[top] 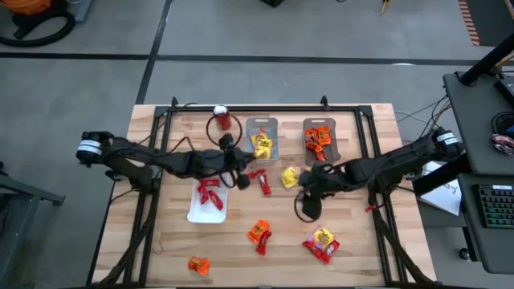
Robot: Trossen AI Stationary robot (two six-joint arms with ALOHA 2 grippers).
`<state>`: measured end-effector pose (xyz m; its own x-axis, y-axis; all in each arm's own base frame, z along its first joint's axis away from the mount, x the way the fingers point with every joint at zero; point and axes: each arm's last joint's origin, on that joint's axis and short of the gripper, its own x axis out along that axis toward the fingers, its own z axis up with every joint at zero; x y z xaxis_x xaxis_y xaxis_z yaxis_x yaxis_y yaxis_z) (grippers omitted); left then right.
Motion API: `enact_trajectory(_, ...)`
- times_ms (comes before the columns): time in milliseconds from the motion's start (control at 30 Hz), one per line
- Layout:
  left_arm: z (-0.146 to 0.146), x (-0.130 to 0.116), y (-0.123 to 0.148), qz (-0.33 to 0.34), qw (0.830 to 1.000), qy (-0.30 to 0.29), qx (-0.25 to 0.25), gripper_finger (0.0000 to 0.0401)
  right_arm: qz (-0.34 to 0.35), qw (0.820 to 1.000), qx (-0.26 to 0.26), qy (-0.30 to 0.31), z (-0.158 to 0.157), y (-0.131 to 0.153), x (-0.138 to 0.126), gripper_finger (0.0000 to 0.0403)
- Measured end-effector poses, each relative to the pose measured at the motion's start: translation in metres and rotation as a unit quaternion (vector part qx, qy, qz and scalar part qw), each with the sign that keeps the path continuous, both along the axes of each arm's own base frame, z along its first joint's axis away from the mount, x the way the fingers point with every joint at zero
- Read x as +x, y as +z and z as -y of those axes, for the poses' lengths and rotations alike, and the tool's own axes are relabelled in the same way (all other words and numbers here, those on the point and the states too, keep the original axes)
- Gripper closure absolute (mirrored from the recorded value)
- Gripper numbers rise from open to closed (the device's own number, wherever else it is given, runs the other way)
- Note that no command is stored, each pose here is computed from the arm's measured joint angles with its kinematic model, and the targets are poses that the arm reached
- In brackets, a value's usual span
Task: Sort candy
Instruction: Put the yellow candy into the gray bin
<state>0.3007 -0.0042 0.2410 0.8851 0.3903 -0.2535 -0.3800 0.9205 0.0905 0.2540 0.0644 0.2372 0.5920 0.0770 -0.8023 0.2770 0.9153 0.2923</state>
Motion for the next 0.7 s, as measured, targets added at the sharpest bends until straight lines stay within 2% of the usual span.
enact_trajectory(133,-0.026,0.003,-0.003,-0.053,0.998,0.031,-0.004,0.0401,-0.029,0.999,0.026,0.011,-0.001,-0.005,-0.005,0.0285)
enact_trajectory(433,-0.084,0.019,-0.01,-0.121,0.991,0.06,-0.005,0.0401,-0.03,0.999,0.018,0.003,0.0,-0.009,-0.006,0.0326)
enact_trajectory(700,-0.119,0.045,-0.022,-0.144,0.985,0.094,-0.032,0.0401,-0.022,1.0,-0.001,-0.01,0.002,-0.009,-0.005,0.0329)
